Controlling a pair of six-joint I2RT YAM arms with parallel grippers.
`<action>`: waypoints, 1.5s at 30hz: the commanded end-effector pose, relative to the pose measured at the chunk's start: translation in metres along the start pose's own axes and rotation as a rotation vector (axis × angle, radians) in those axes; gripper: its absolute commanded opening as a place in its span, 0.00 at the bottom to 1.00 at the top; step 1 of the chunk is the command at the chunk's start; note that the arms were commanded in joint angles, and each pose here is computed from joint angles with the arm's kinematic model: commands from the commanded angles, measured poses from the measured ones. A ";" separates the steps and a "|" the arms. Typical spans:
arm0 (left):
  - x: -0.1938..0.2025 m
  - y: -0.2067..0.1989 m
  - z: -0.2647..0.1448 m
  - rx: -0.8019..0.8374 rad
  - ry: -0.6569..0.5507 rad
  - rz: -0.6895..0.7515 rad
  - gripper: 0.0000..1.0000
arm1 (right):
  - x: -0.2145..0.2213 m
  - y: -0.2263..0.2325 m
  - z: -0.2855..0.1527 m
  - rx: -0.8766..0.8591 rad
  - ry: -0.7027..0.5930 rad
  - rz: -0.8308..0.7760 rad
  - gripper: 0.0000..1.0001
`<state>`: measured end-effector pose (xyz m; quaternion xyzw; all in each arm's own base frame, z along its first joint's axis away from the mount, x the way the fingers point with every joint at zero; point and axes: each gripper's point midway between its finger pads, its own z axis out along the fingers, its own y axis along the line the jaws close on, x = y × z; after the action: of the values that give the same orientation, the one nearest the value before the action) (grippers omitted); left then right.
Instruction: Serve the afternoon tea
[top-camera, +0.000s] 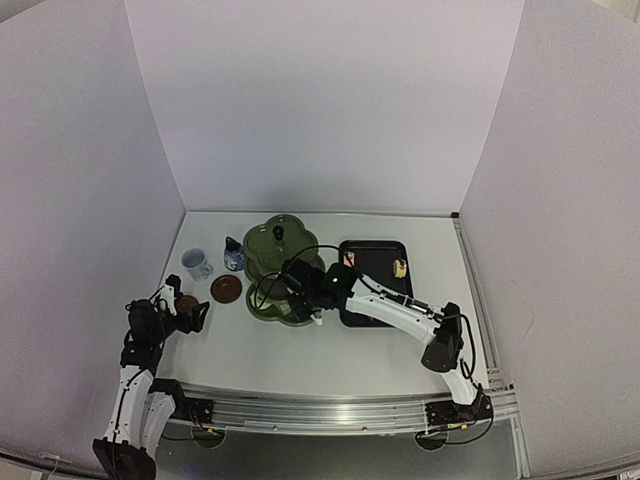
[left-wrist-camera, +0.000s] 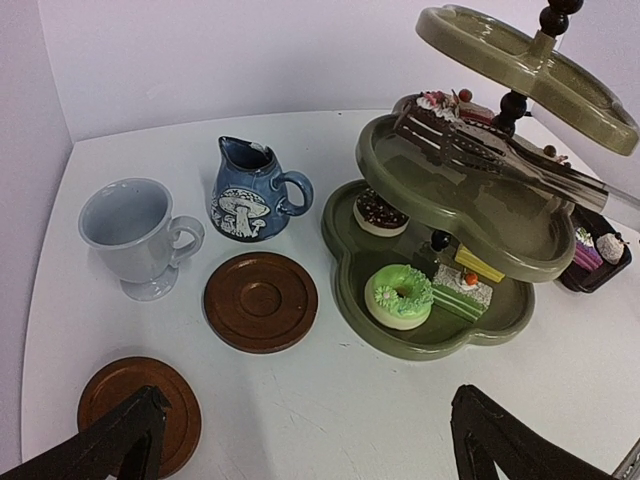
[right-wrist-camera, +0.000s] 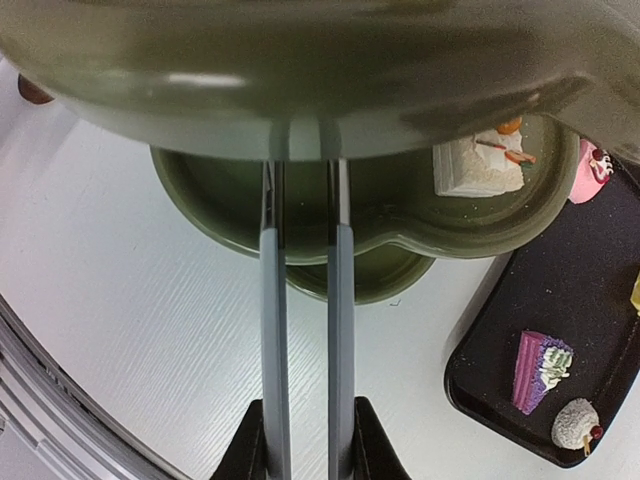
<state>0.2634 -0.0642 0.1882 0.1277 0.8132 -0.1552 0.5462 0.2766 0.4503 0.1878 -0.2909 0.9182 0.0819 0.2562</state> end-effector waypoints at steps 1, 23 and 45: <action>-0.010 -0.004 -0.003 0.018 -0.020 0.017 1.00 | -0.021 0.002 -0.005 -0.020 -0.068 0.052 0.23; -0.011 -0.005 -0.005 0.020 -0.022 0.021 1.00 | -0.008 0.004 -0.050 -0.124 -0.058 0.041 0.30; -0.010 -0.005 -0.005 0.021 -0.020 0.023 1.00 | 0.054 -0.021 -0.128 -0.225 0.005 -0.019 0.23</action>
<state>0.2615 -0.0665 0.1876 0.1316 0.8132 -0.1614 0.5434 0.2099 0.3917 0.2333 -0.3253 0.9107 0.1591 0.1990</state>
